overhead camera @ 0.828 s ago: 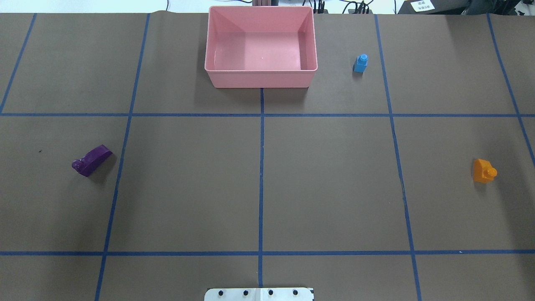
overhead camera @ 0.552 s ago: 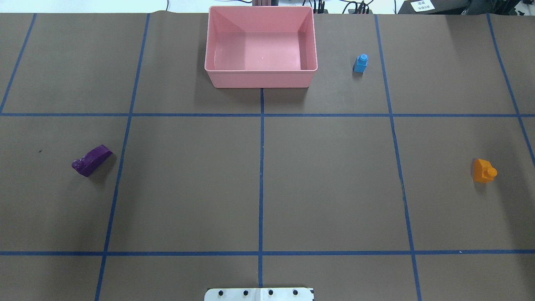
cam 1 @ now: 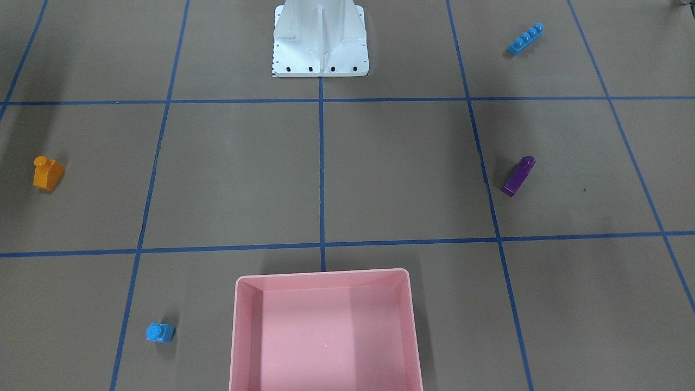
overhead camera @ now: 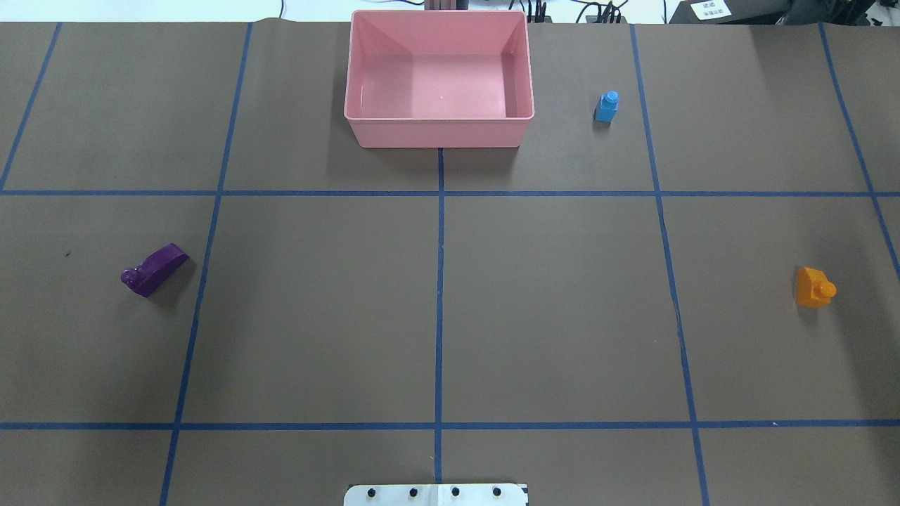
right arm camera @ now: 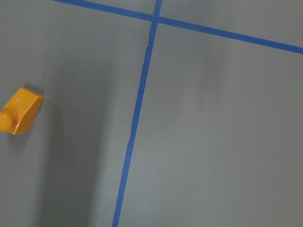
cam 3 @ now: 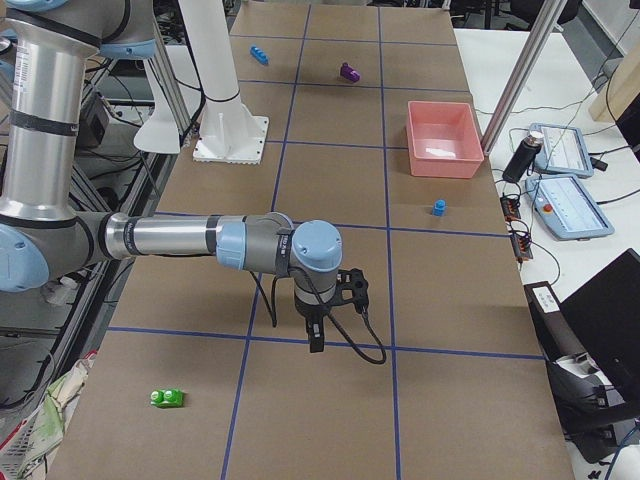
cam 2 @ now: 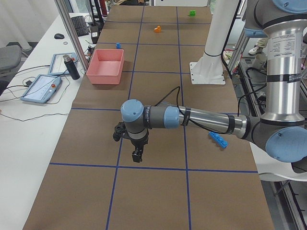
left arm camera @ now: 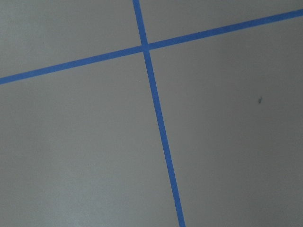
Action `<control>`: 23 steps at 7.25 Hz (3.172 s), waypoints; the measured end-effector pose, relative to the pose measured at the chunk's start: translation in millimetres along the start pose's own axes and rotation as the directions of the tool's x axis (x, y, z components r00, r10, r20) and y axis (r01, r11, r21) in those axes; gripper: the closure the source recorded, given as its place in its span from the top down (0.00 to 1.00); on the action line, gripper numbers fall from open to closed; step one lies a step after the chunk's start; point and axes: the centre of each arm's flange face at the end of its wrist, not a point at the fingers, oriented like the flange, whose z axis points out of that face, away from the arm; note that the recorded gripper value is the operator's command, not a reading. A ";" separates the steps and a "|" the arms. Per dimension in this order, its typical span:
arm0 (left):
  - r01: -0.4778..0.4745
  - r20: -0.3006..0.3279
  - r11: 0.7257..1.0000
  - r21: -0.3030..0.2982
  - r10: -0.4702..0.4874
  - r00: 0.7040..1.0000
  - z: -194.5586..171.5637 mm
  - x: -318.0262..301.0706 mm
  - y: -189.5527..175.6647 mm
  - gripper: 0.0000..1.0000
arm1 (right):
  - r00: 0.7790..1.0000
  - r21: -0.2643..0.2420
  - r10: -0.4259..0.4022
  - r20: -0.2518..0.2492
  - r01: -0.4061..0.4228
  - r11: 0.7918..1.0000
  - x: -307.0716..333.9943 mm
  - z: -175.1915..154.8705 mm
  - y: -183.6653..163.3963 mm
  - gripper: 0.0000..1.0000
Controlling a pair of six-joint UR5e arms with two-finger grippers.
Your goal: Put all blocks into box
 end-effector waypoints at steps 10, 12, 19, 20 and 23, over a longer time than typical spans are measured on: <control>-0.141 0.021 0.981 0.136 0.140 0.990 -6.2 -2.0 -93.1 1.00 | 0.987 0.143 0.124 0.101 -0.138 0.980 -168.5 87.7 -72.7 1.00; -0.147 0.020 0.980 0.134 0.146 0.989 -4.9 1.1 -95.0 1.00 | 0.971 0.156 0.221 0.093 -0.233 0.960 -203.5 120.1 -60.8 0.97; -0.154 0.019 0.979 0.131 0.152 0.988 -3.2 4.3 -97.2 1.00 | 0.966 0.110 0.260 0.001 -0.258 0.960 -216.8 179.3 -41.8 0.00; -0.154 0.019 0.979 0.132 0.153 0.988 -3.2 4.5 -97.3 1.00 | 0.967 0.110 0.254 0.004 -0.253 0.961 -218.7 179.3 -43.3 0.00; -0.157 0.020 0.978 0.134 0.156 0.988 -3.8 5.1 -97.6 1.00 | 0.972 0.153 0.224 0.077 -0.233 0.960 -243.2 146.3 -65.6 0.00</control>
